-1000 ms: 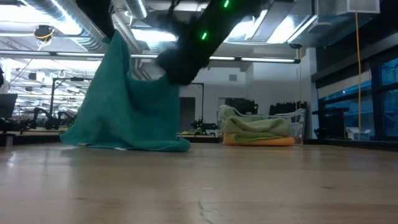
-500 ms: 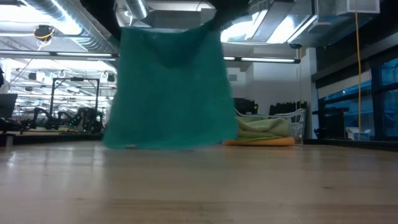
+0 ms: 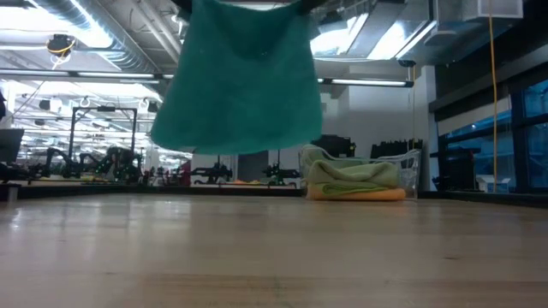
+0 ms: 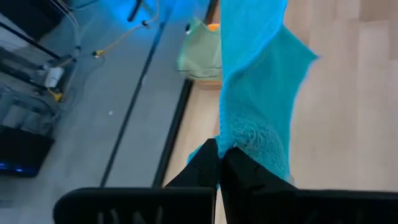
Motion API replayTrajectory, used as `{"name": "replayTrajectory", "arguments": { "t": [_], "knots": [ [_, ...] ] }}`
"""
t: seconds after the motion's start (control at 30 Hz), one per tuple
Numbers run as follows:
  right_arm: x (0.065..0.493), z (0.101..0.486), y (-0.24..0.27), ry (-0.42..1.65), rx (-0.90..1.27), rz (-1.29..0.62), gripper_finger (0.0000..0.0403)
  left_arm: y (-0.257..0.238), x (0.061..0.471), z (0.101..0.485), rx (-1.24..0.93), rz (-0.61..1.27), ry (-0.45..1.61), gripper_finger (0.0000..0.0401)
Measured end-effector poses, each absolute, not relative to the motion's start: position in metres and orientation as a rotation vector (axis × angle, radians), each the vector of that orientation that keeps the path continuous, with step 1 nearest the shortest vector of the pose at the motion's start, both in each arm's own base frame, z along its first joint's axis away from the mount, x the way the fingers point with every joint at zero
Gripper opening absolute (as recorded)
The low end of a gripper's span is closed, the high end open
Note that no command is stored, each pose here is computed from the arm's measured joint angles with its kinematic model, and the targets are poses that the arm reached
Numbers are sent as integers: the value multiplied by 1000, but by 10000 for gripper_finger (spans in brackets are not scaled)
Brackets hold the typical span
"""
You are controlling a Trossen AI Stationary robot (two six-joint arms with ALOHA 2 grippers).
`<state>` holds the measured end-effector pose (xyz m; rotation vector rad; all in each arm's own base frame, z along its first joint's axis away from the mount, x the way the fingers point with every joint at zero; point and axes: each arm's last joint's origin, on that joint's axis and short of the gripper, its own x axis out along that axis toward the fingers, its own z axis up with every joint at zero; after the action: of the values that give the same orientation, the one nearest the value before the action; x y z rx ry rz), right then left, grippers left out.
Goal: Fold microfiber towels
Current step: Fold the blue microfiber towel
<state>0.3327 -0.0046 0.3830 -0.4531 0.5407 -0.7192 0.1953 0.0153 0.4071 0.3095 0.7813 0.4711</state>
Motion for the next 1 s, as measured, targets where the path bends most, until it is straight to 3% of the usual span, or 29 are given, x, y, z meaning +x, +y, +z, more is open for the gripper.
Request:
{"name": "replayTrajectory", "arguments": {
  "t": [0.37, 1.0],
  "knots": [
    [349, 362, -26, 600, -387, -658, 0, 35, 188, 386, 258, 559, 948, 0],
    [376, 275, 72, 875, -243, -338, 0, -34, 190, 298, -106, 306, 1141, 0]
  ]
}}
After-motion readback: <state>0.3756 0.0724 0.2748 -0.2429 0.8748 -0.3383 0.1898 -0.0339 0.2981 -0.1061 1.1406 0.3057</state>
